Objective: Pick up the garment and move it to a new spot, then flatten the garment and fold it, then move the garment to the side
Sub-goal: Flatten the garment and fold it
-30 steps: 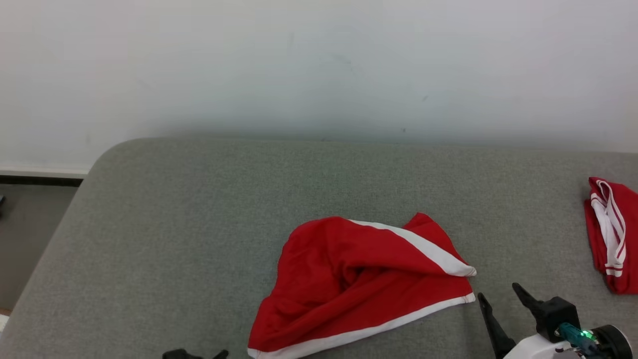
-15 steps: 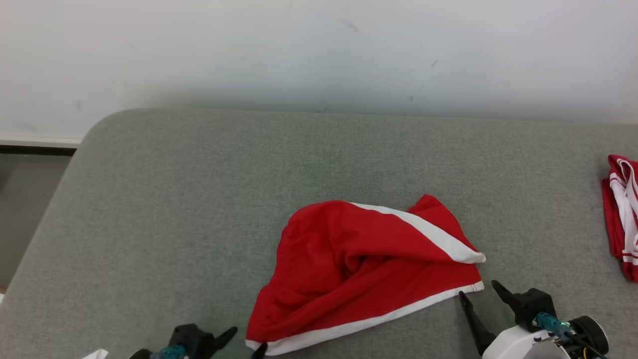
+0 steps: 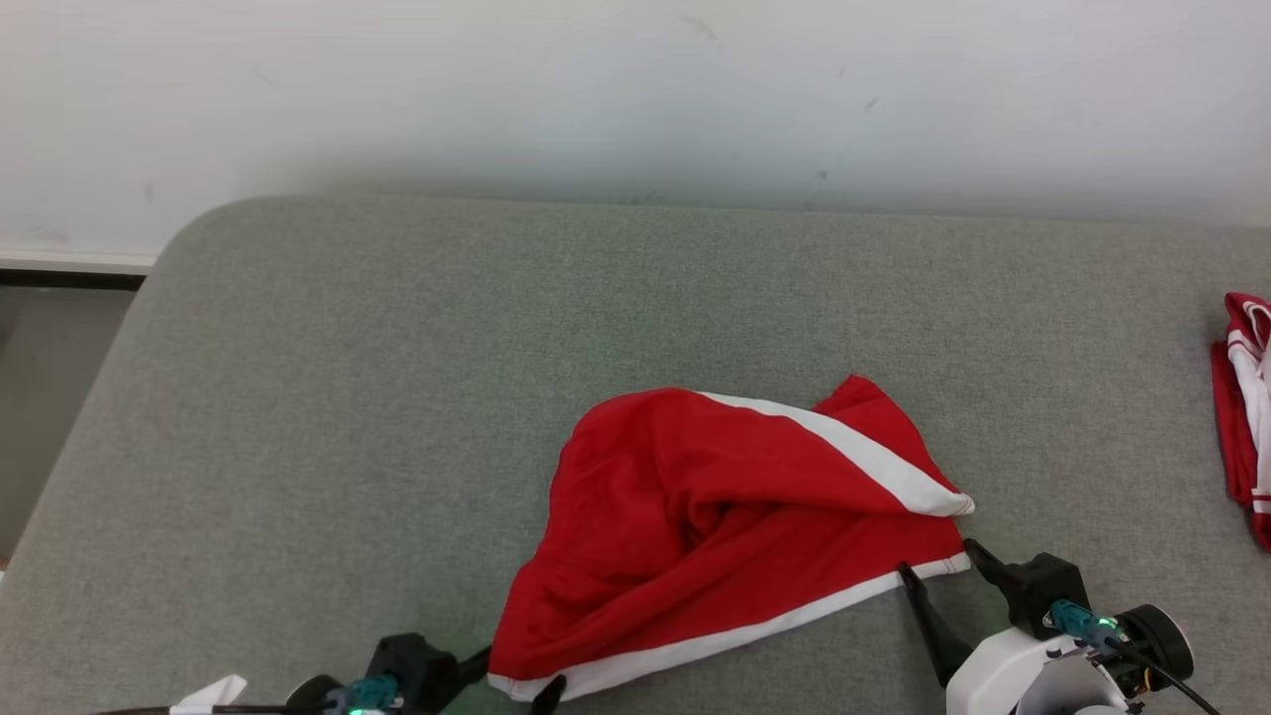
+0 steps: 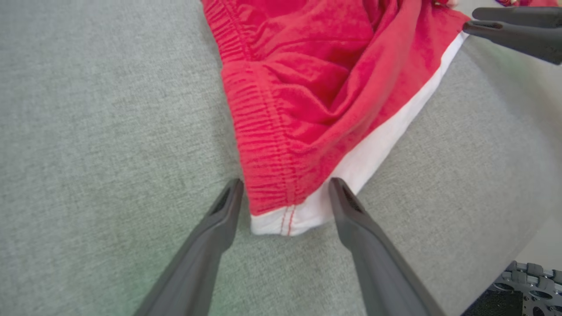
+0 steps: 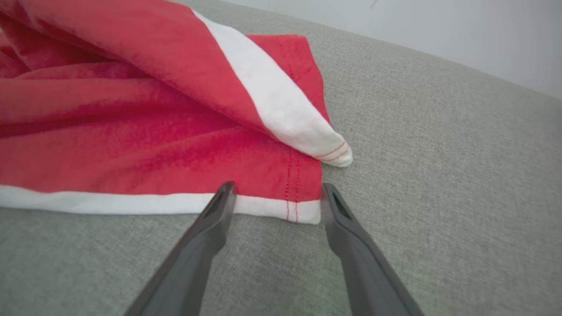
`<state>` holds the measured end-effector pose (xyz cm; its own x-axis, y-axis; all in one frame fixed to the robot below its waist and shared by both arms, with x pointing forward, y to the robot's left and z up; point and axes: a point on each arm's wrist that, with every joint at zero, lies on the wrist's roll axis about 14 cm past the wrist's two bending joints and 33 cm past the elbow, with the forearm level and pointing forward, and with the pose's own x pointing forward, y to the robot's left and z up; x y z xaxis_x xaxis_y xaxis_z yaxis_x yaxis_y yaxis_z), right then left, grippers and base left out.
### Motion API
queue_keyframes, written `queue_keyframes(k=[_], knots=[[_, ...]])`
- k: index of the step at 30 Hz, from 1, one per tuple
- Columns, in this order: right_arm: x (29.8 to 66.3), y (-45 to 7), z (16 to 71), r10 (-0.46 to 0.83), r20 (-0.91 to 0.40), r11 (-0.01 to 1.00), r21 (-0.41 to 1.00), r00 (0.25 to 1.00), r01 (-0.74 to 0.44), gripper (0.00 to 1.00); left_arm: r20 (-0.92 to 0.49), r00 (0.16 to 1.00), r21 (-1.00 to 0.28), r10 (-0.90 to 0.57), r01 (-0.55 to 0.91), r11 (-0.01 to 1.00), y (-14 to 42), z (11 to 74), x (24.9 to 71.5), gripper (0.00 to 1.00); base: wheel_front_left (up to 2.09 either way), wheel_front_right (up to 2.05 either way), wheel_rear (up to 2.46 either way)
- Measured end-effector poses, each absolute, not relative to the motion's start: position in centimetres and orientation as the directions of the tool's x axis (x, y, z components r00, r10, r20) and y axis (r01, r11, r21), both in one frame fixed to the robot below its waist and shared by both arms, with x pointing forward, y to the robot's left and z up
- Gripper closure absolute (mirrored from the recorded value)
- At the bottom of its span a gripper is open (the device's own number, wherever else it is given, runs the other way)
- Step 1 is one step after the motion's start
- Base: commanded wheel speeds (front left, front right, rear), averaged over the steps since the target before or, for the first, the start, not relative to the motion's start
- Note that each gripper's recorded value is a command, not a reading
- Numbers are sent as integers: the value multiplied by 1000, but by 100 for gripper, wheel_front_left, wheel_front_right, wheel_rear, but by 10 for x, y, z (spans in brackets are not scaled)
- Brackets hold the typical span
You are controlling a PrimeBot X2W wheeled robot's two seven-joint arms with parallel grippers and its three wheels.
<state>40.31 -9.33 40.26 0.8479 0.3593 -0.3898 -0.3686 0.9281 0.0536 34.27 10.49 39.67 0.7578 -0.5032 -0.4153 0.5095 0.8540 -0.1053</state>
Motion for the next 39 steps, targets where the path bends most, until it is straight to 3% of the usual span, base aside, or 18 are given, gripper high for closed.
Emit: queue_keyframes(k=[21, 26, 27, 28, 29, 32, 34, 35, 39], knots=[[413, -82, 379, 366, -488, 926, 107, 792, -362, 0, -419, 730, -149, -541, 532, 834, 95, 387, 344, 0, 0, 0, 0], [412, -73, 373, 389, -517, 917, 135, 763, -375, 0, -417, 728, -167, -545, 528, 833, 95, 386, 345, 20, 0, 0, 0], [412, -72, 373, 395, -521, 914, 139, 756, -381, 0, -417, 727, -168, -545, 528, 833, 95, 386, 345, 29, 0, 0, 0], [412, -71, 372, 400, -528, 911, 138, 749, -389, 9, -418, 726, -169, -546, 529, 832, 95, 386, 345, 33, 0, 0, 0], [411, -71, 372, 404, -533, 909, 144, 744, -390, 54, -418, 725, -170, -547, 529, 831, 95, 386, 345, 40, 0, 0, 0], [409, -66, 373, 422, -533, 902, 168, 733, -397, 100, -423, 717, -181, -554, 532, 827, 93, 385, 342, 56, 0, 0, 0], [407, -62, 376, 439, -528, 896, 197, 727, -398, 100, -426, 710, -190, -561, 535, 823, 91, 384, 339, 76, 0, 0, 0], [404, -58, 378, 452, -525, 891, 227, 721, -393, 100, -426, 705, -207, -567, 534, 820, 88, 384, 336, 99, 0, 0, 0], [394, -49, 392, 498, -477, 860, 381, 724, -340, 100, -409, 686, -308, -601, 517, 799, 74, 391, 326, 100, 0, 0, 0]])
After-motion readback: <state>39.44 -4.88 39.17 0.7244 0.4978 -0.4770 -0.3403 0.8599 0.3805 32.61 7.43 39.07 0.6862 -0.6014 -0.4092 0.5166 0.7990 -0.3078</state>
